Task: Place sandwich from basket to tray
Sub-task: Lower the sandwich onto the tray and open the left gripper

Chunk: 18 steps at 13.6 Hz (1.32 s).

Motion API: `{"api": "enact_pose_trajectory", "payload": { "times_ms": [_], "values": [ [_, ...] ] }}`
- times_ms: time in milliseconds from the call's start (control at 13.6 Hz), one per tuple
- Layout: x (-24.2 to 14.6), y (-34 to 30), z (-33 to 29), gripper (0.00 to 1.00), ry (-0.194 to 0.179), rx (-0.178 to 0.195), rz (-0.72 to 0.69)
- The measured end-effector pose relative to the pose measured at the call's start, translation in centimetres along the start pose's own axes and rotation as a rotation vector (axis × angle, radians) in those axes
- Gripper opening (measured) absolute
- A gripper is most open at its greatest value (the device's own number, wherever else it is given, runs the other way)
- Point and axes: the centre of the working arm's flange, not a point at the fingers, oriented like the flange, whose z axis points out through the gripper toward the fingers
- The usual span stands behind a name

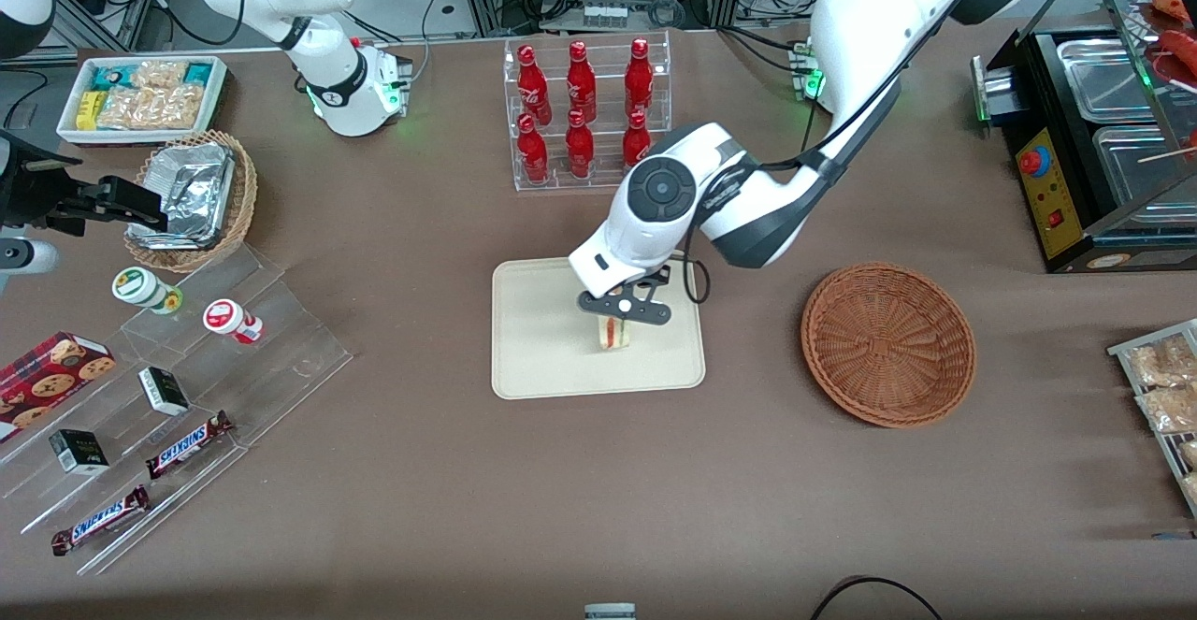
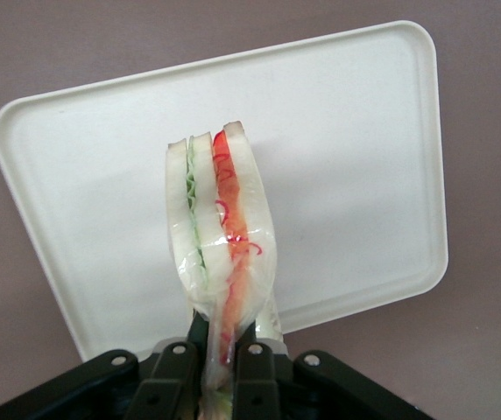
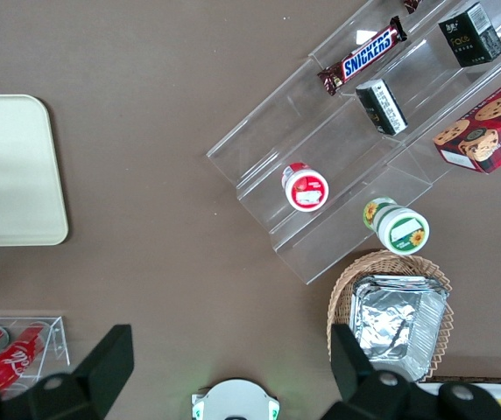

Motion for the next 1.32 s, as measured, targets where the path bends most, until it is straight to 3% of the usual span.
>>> {"api": "enact_pose_trajectory", "payload": {
  "times_ms": [220,367,587,733,1027,1320],
  "values": [
    [0.0,0.9,3.1,0.15,0.022,0.000,-0.009],
    [-0.2,1.1,5.0,0.15,0.012,0.018,-0.019],
    [-1.0,1.8,7.7,0.15,0.031,0.078,-0.054],
    [-1.5,2.3,9.4,0.15,0.030,0.099,-0.063],
    [-1.4,2.7,9.7,0.14,0.049,0.072,-0.063],
    [-0.8,2.6,9.1,0.49,0.064,0.067,-0.067]
  ]
}}
